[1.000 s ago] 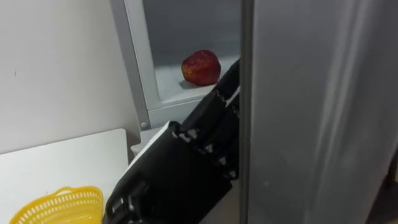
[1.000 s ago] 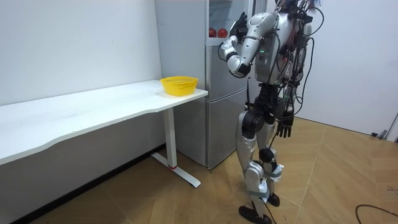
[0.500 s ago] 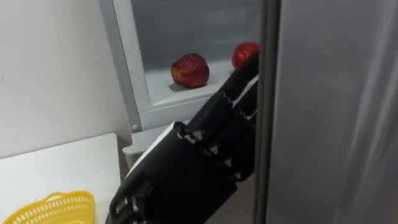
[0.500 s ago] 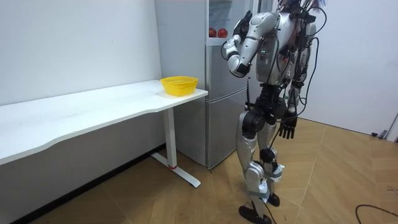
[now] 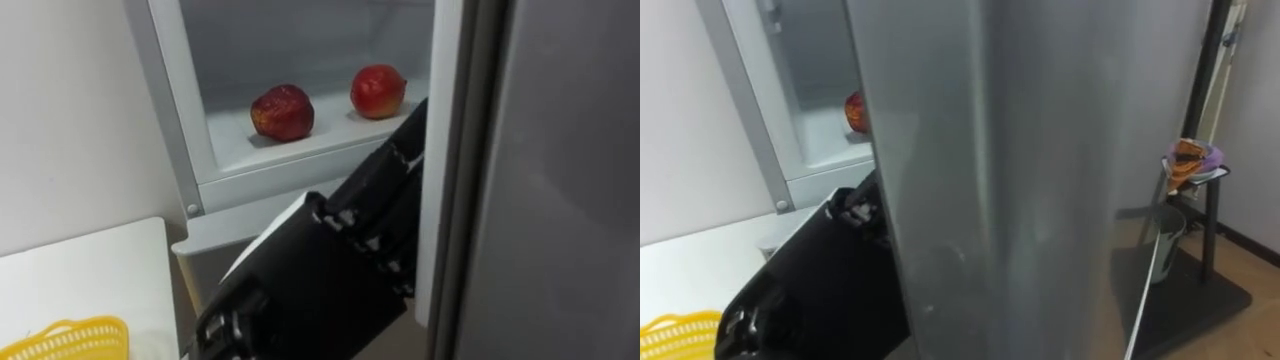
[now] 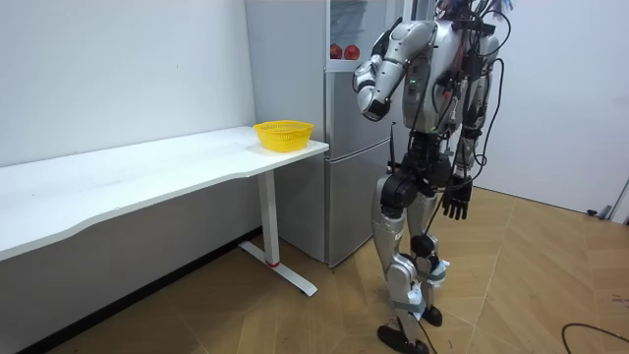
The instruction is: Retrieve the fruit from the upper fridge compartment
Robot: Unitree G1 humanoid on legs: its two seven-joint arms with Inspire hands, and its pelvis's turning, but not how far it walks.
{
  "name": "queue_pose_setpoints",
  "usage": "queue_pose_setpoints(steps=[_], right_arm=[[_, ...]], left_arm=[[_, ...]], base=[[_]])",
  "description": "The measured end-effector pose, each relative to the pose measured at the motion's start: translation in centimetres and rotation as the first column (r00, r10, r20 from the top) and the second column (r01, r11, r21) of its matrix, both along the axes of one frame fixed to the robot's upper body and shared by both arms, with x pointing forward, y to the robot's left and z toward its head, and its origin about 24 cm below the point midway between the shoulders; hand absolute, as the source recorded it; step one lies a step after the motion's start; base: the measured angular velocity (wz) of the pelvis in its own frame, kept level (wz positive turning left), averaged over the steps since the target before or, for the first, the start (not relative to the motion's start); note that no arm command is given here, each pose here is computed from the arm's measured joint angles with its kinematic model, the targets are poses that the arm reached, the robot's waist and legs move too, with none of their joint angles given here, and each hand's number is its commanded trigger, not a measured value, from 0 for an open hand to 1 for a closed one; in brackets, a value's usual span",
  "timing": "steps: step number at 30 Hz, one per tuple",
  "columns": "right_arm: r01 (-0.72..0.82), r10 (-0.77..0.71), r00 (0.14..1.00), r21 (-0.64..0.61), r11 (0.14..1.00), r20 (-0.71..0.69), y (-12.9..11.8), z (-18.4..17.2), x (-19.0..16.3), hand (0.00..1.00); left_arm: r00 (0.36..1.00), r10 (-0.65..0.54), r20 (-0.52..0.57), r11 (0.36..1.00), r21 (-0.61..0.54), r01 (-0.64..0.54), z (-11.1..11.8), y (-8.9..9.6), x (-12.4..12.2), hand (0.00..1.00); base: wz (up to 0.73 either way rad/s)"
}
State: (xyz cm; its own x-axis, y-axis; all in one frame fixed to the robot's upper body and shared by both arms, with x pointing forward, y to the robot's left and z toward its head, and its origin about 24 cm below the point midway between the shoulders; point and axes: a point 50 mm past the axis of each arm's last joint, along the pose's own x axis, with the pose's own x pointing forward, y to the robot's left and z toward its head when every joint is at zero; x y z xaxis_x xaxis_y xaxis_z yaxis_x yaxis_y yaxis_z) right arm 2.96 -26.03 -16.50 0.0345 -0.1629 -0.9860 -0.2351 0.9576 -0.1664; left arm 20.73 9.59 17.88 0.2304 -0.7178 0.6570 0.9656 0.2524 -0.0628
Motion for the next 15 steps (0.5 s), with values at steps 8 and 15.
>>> queue_pose_setpoints(steps=[8,15], right_arm=[[0.005,-0.005,1.000,0.010,1.000,-0.008,0.02,-0.01,-0.20,0.00],[0.040,-0.040,0.999,0.022,0.999,0.001,-0.03,0.00,-0.69,0.00]], left_arm=[[1.000,-0.014,0.019,1.000,0.013,0.014,0.43,-0.21,0.25,0.00],[0.999,-0.030,0.027,0.999,0.017,0.029,0.42,-0.30,0.17,0.00]], base=[[-0.08],[-0.06]])
